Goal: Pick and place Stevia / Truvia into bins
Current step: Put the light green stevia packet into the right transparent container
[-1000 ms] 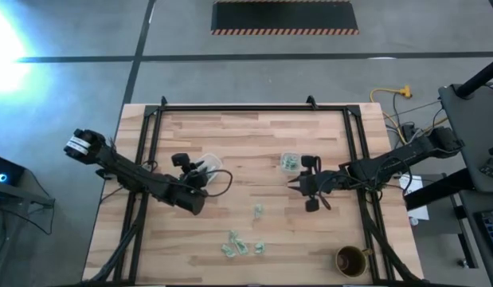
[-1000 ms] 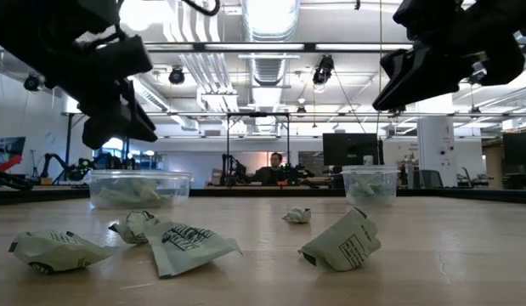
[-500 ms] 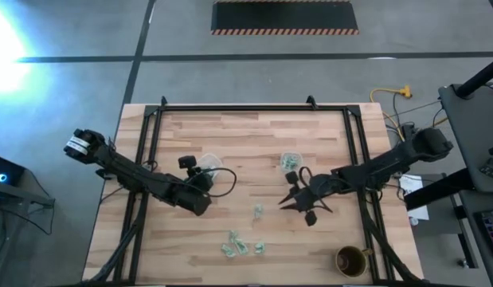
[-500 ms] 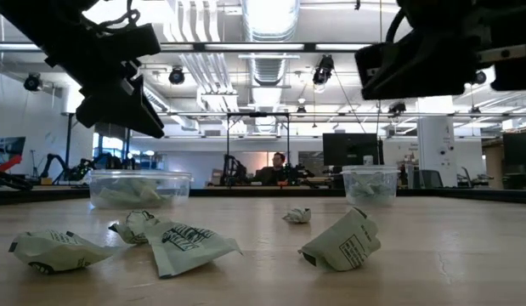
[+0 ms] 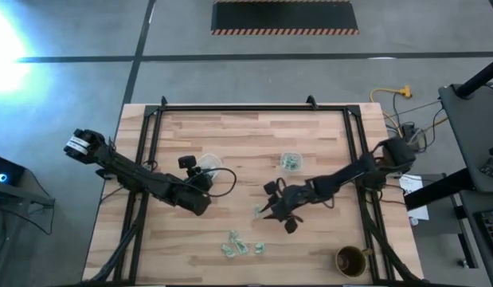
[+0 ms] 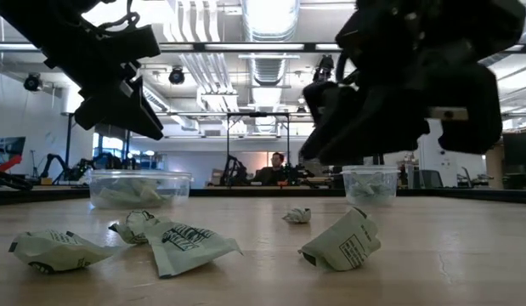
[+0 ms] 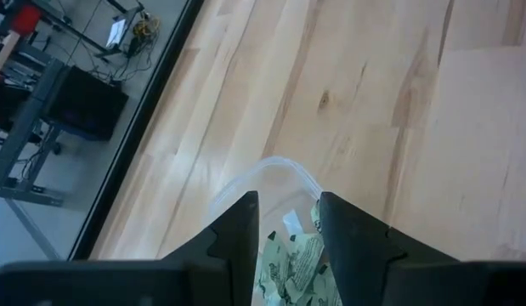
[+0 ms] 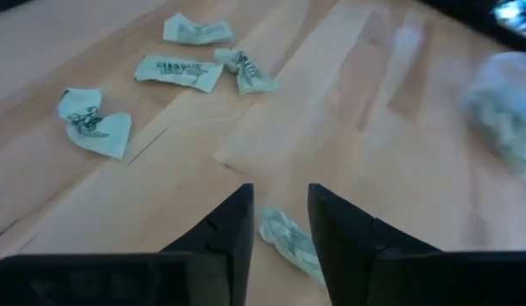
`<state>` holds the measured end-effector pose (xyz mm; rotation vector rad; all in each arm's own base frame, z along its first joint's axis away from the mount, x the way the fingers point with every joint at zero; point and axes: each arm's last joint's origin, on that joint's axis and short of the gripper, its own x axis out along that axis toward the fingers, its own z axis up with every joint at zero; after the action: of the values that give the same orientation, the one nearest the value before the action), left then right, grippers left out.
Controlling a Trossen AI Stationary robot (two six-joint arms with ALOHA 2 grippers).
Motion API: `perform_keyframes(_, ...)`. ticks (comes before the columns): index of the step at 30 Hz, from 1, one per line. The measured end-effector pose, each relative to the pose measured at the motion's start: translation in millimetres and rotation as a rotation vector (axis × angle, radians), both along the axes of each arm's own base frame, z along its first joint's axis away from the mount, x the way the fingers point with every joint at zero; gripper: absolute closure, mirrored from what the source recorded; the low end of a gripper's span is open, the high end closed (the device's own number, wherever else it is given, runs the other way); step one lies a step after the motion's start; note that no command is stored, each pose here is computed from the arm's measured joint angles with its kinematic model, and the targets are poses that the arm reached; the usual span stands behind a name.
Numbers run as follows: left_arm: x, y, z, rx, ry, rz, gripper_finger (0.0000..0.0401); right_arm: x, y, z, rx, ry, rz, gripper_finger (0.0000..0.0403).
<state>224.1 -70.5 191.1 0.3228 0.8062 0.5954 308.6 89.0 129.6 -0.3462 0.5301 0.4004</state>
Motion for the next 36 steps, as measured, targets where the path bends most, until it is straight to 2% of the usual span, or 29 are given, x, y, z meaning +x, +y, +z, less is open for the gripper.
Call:
perform_keyframes(6,0.0,0.1,-0.1,0.000,0.000,0.000,0.0291,17.4,2.8,-12.1,-0.009,0.057,0.003,0.0258)
perform_keyframes(17,-0.4,0.4,-0.9,0.004,0.002,0.002,0.0291,22.2,-3.0,-19.5,0.005,0.097,-0.035,0.0212)
perform_keyframes(36,-0.5,0.5,-1.1,0.002,0.001,0.003,0.0291,24.2,-12.6,-22.0,0.078,0.132,-0.094,0.0202)
